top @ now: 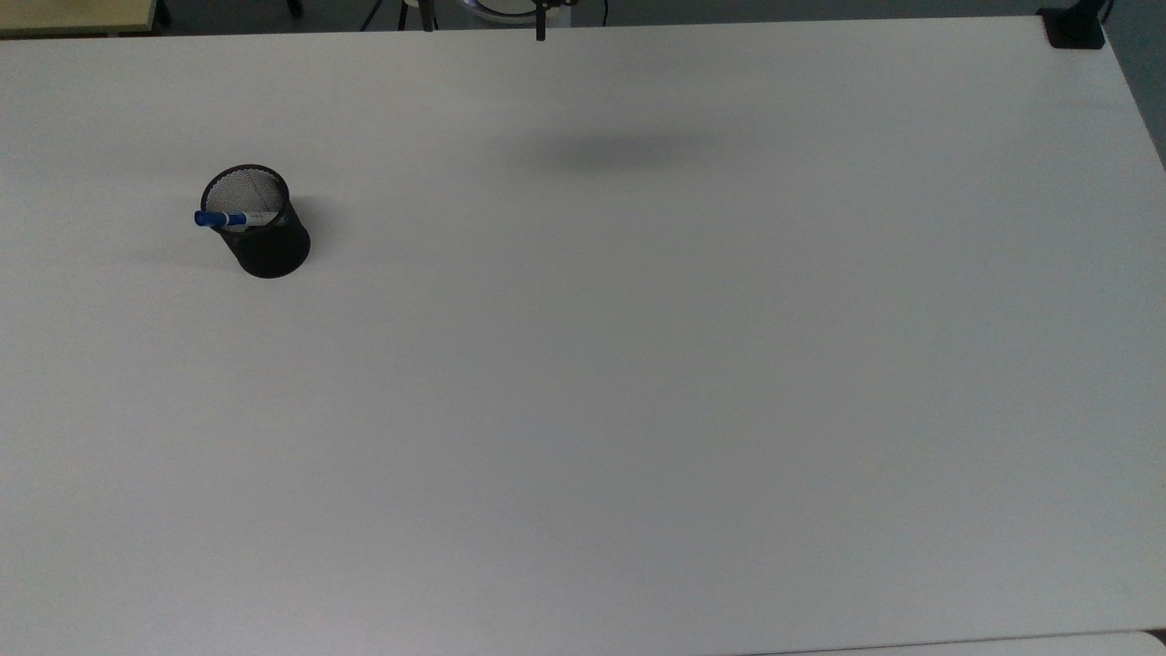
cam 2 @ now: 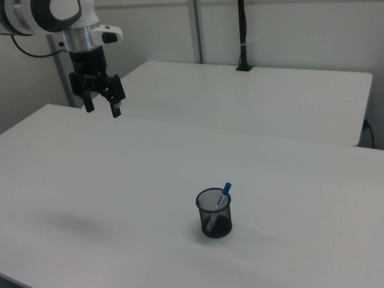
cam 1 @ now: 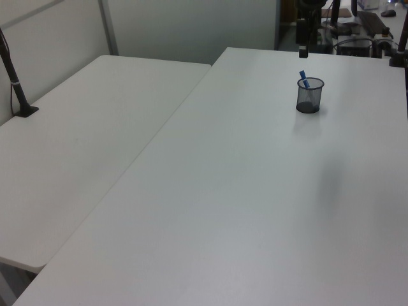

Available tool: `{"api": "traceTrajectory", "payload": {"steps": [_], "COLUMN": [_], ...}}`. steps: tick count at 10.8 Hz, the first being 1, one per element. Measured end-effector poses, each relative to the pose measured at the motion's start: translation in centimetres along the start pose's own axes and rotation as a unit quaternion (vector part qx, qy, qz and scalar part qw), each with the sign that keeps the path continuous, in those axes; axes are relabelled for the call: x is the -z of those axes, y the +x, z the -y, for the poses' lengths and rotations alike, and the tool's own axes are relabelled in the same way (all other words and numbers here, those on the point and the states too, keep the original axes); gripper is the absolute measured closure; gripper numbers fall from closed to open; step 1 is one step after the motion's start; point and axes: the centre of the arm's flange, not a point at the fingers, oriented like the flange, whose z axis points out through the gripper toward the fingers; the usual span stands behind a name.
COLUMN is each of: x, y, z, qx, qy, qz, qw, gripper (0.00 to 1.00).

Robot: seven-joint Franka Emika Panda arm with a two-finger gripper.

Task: Remove the marker
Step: 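Move the gripper over the black mesh pen cup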

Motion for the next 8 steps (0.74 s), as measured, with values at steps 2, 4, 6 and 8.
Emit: {"api": "traceTrajectory", "payload": {"steps": [2,4,6,8], "x": [0.0,-0.03,-0.03,-0.03], "y": [0.01,0.06,0.06,0.06], "z": [-0.19,-0.66,-0.73,-0.73], "qx": [-0.002,-0.006,-0.007,-0.007], "qy": [0.0,0.0,0.0,0.0], "qz": [0.0,0.0,0.0,0.0], "qw": [1.0,1.0,1.0,1.0], "gripper": [0.0,0.0,0.0,0.0]}}
